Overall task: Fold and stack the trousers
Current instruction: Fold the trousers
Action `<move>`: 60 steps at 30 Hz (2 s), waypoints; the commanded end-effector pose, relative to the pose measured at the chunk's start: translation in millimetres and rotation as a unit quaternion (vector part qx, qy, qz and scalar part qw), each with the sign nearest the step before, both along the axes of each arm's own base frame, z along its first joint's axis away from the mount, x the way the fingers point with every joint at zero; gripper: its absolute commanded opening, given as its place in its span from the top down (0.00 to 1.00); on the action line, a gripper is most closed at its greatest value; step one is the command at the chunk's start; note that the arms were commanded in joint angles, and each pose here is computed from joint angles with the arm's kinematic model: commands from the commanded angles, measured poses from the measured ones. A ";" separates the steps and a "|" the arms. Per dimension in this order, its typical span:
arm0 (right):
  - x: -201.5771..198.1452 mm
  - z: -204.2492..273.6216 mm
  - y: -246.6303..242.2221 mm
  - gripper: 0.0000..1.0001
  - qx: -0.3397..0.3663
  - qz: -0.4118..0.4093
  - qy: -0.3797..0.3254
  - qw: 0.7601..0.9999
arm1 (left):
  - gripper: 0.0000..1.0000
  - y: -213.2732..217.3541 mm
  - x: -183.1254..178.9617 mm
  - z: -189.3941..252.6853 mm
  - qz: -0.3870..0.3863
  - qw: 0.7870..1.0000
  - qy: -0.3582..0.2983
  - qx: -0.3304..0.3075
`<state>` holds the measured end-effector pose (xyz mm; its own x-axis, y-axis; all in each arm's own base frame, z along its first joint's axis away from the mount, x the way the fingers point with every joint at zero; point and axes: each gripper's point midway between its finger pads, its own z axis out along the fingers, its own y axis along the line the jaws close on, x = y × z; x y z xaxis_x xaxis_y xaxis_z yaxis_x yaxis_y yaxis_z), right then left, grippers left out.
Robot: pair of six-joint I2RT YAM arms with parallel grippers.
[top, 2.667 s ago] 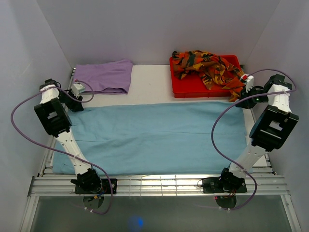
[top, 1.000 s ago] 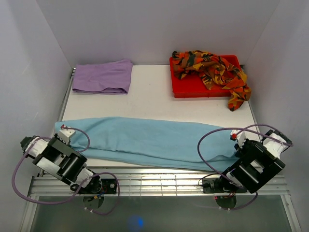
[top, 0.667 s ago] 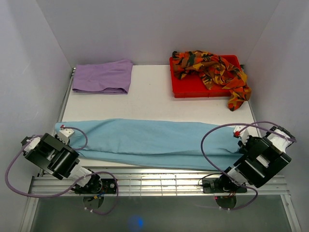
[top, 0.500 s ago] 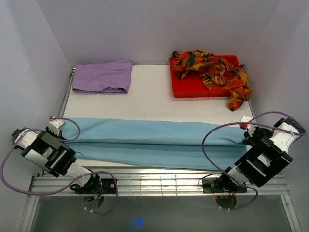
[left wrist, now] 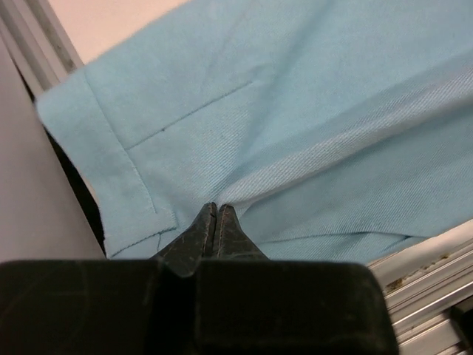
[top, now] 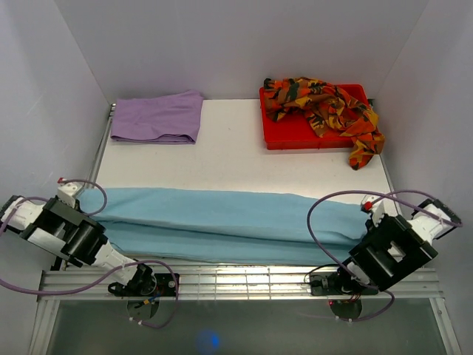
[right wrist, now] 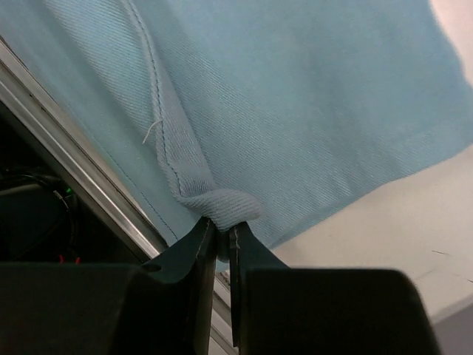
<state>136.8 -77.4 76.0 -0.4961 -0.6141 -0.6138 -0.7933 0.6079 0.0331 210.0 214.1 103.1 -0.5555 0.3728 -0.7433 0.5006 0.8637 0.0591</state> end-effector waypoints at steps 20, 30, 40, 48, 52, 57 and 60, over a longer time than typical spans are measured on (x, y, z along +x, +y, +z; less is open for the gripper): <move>101.5 -27.9 -61.3 0.92 -0.190 0.091 -0.073 0.975 | 1.00 -41.7 27.7 -92.0 0.003 0.990 0.128 0.061; 112.0 -17.3 -71.9 0.81 -0.206 0.099 -0.076 0.971 | 1.00 -45.5 42.0 -64.3 -0.005 0.993 0.116 0.030; 101.0 68.7 -91.2 0.14 -0.262 0.084 -0.155 0.949 | 0.04 -73.4 27.2 42.5 -0.069 0.994 -0.048 0.071; 108.8 130.4 -72.7 0.07 -0.198 0.047 -0.172 0.964 | 0.02 -95.6 29.6 89.8 -0.039 0.997 -0.074 0.007; 117.6 137.2 -6.6 0.02 -0.090 0.026 -0.126 0.988 | 0.02 -128.3 28.0 99.1 -0.061 0.997 -0.055 -0.013; 122.9 142.0 81.7 0.06 -0.013 0.053 -0.132 0.990 | 0.07 -156.4 27.6 102.7 -0.062 0.997 -0.026 -0.028; 115.5 137.1 113.4 0.09 0.006 0.059 -0.125 0.990 | 0.16 -170.6 38.6 104.9 -0.060 0.996 -0.002 -0.069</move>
<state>263.8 6.8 203.7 -0.1777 -0.7482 -0.6393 -0.8732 0.4195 -0.2482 241.8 55.6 198.4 -0.4525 0.4385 -0.7765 0.6398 0.7662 0.0599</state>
